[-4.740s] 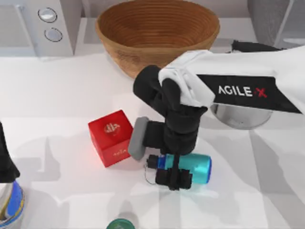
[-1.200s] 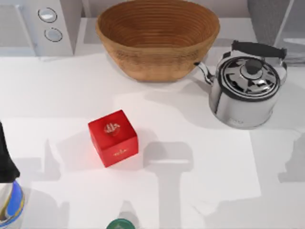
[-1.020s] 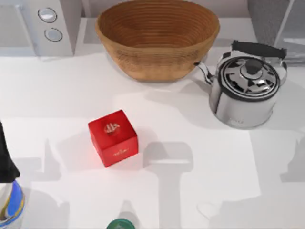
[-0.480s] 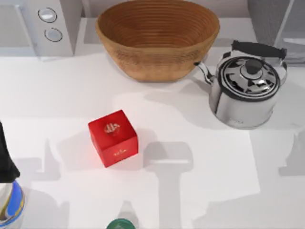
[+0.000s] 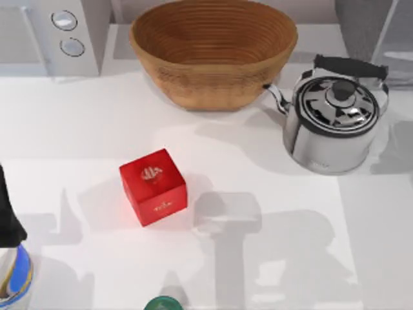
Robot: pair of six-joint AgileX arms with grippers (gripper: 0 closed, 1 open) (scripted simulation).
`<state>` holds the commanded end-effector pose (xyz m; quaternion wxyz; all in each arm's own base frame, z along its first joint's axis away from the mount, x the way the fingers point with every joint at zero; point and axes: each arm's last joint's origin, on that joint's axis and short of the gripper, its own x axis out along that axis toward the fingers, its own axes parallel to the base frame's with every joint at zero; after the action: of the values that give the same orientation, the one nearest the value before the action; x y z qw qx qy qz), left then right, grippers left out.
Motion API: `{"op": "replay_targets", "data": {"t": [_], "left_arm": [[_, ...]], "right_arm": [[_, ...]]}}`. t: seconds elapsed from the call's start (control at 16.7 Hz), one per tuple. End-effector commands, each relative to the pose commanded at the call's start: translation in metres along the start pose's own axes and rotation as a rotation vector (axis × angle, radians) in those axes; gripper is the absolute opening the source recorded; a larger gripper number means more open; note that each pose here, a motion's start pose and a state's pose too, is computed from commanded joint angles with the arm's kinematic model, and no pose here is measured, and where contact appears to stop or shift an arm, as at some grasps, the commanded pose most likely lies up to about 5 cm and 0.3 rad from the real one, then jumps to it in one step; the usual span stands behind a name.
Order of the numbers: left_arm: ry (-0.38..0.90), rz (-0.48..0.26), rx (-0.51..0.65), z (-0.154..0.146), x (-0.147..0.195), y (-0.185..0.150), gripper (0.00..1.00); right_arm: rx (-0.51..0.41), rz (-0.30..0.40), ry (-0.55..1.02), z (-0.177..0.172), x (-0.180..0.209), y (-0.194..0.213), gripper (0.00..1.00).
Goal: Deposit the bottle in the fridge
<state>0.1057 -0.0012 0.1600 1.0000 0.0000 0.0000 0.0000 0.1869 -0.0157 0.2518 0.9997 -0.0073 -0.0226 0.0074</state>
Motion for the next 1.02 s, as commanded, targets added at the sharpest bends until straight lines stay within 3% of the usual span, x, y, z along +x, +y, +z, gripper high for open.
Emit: {"op": "replay_targets", "data": {"t": [0.24,0.54,0.78,1.02], "left_arm": [[0.0,0.0,0.0,0.0,0.0,0.0,1.0],[0.0,0.0,0.0,0.0,0.0,0.0,1.0],[0.0,0.0,0.0,0.0,0.0,0.0,1.0],[0.0,0.0,0.0,0.0,0.0,0.0,1.0]], "right_arm": [[-0.003,-0.005,0.039,-0.008,0.08,-0.023,0.01],[0.006,-0.007,0.079,-0.07,0.166,-0.059,0.01],[0.013,-0.009,0.069,-0.117,0.2,-0.081,0.01],[0.016,-0.01,0.052,-0.133,0.211,-0.089,0.01]]}}
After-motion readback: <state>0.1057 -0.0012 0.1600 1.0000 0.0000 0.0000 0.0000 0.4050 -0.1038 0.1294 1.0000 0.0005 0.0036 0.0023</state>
